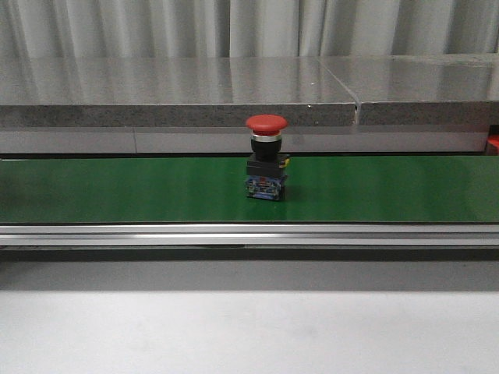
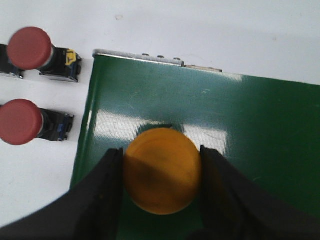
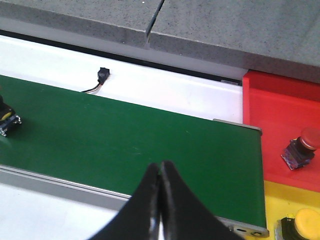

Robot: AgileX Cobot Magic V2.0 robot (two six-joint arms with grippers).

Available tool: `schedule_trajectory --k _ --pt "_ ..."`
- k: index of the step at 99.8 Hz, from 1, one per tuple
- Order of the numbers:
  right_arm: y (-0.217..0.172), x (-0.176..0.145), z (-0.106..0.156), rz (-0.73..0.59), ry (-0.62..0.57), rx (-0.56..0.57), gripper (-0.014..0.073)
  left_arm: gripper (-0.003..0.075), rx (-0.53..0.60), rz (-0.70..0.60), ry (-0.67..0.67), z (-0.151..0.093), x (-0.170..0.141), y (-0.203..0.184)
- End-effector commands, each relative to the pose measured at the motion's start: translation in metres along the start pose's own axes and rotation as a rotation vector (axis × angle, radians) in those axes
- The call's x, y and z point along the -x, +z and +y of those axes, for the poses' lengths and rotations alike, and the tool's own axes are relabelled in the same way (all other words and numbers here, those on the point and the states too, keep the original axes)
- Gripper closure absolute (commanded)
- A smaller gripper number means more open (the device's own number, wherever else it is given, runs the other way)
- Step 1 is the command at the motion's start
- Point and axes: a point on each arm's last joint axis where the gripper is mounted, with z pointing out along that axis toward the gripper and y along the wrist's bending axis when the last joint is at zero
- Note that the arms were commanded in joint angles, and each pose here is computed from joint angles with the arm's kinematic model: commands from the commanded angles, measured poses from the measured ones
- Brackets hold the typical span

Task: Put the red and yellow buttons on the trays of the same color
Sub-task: 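Place the yellow button on the green belt and open the left gripper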

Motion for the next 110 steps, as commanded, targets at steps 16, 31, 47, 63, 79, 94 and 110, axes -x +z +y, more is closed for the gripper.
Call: schedule_trajectory --k 16,31,47,63,79,94,110 --pt "-0.005 0.013 -0.001 -0.089 0.0 -0.016 0.0664 0.0736 -0.015 0.008 0.024 -0.006 0.015 0.001" --pt "-0.005 0.013 -0.001 -0.089 0.0 -0.016 0.0664 0.0596 -0.018 0.01 0.042 -0.006 0.014 0.002" --pt "-0.005 0.013 -0.001 -0.089 0.0 -0.016 0.0664 0.023 -0.048 0.012 0.065 -0.009 0.014 0.002" --pt "-0.005 0.013 -0.001 -0.089 0.0 -0.016 0.0664 0.0036 -0.071 0.005 0.085 -0.015 0.014 0.001" --pt "-0.005 0.013 -0.001 -0.089 0.0 -0.016 0.0664 0.0041 -0.101 -0.061 0.153 -0.031 0.02 -0.01" --pt "-0.005 0.013 -0.001 -0.089 0.0 -0.016 0.0664 0.0041 -0.143 -0.163 0.226 -0.052 0.03 -0.028" --pt "-0.005 0.013 -0.001 -0.089 0.0 -0.016 0.0664 0.0041 -0.186 -0.251 0.266 -0.069 0.033 -0.05"
